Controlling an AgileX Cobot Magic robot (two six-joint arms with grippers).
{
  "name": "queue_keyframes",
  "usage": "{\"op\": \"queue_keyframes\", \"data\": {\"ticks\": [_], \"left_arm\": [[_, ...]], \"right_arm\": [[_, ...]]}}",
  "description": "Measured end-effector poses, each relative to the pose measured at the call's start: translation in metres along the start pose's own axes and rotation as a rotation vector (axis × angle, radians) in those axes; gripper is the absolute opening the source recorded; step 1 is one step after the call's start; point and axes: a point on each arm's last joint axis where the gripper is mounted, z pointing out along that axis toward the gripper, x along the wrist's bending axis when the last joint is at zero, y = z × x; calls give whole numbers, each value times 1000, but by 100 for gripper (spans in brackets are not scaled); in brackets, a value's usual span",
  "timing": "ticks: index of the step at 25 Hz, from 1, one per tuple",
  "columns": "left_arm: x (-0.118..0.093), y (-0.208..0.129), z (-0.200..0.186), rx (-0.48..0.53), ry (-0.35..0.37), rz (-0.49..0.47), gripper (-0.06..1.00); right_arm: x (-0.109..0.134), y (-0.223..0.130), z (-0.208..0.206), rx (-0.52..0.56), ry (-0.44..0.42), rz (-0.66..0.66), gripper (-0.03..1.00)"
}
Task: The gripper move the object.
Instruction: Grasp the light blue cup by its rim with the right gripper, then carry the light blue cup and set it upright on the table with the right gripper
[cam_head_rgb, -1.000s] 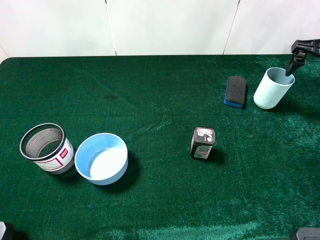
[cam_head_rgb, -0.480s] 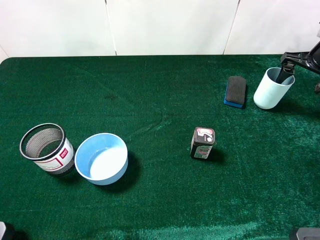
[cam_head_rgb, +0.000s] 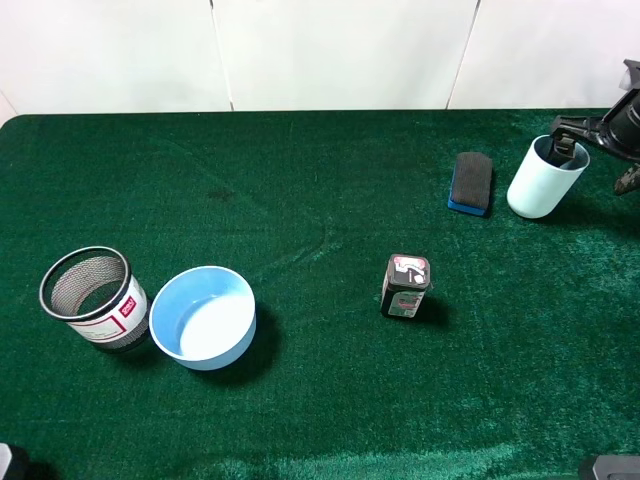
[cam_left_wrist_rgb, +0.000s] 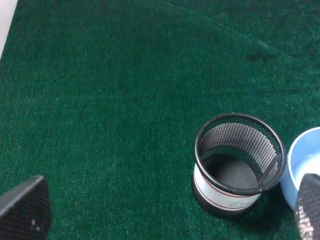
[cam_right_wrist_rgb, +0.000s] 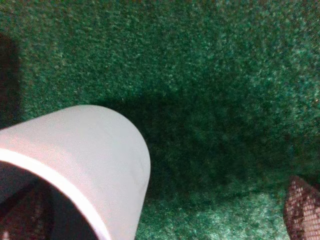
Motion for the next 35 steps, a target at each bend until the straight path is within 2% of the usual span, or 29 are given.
{"op": "queue_keyframes", "data": {"ticks": [5, 18, 22, 35], "left_arm": [[0, 0, 0, 0, 0, 0, 99], [0, 0, 0, 0, 0, 0, 99], [0, 0, 0, 0, 0, 0, 99], [0, 0, 0, 0, 0, 0, 99]], "right_arm": [[0, -1, 6, 12, 7, 11, 63], [1, 0, 6, 8, 16, 22, 19], [1, 0, 6, 8, 19, 26, 1], [1, 0, 4, 8, 19, 37, 1]]}}
